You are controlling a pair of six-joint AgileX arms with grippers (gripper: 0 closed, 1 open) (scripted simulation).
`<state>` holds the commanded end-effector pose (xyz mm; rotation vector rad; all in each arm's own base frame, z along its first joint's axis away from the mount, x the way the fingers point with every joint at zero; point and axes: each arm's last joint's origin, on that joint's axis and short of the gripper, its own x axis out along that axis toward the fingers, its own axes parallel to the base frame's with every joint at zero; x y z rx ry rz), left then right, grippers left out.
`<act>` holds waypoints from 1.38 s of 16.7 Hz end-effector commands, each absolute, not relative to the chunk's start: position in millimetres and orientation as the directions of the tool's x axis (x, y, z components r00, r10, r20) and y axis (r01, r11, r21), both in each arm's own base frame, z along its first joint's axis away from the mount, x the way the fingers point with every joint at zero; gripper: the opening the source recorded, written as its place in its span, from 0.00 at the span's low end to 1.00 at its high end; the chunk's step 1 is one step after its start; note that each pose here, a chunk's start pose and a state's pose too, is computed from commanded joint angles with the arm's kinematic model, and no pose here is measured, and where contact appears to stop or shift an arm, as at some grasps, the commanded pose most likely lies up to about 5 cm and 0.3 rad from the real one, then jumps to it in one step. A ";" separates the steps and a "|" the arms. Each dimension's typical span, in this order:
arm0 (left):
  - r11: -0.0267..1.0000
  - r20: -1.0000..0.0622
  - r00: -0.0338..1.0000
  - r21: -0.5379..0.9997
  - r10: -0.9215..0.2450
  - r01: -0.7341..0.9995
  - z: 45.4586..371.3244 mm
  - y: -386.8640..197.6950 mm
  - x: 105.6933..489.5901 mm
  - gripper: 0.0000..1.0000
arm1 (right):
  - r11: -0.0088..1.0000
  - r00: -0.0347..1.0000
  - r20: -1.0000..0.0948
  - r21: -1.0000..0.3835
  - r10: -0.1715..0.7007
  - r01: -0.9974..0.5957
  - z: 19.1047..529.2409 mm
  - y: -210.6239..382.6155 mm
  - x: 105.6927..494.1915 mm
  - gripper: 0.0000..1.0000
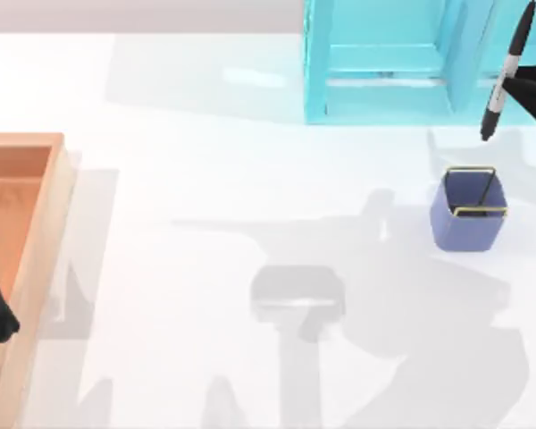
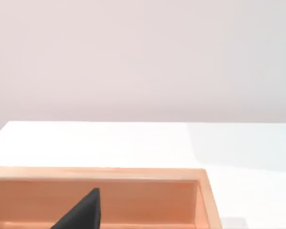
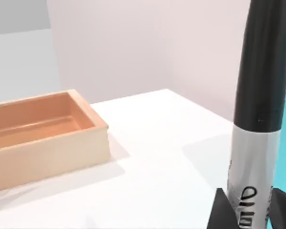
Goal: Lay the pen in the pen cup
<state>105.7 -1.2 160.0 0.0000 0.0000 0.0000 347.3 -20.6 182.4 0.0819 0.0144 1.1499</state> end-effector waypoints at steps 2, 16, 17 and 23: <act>1.000 0.000 1.000 0.000 0.000 0.000 160.0 -1.2 105.7 1.00 | 0.432 0.433 0.044 0.021 0.900 -0.901 186.8 -33.2 338.8 0.00; 1.000 0.000 1.000 0.000 0.000 0.000 160.0 -1.2 105.7 1.00 | 0.445 0.445 0.049 0.001 0.894 -0.895 187.0 -34.2 337.3 0.00; 1.000 0.000 1.000 0.000 0.000 0.000 160.0 -1.2 105.7 1.00 | 0.445 0.445 0.049 0.001 0.894 -0.895 187.0 -34.2 337.3 0.00; 1.000 0.000 1.000 0.000 0.000 0.000 160.0 -1.2 105.7 1.00 | 0.445 0.445 0.049 0.001 0.894 -0.895 187.0 -34.2 337.3 0.45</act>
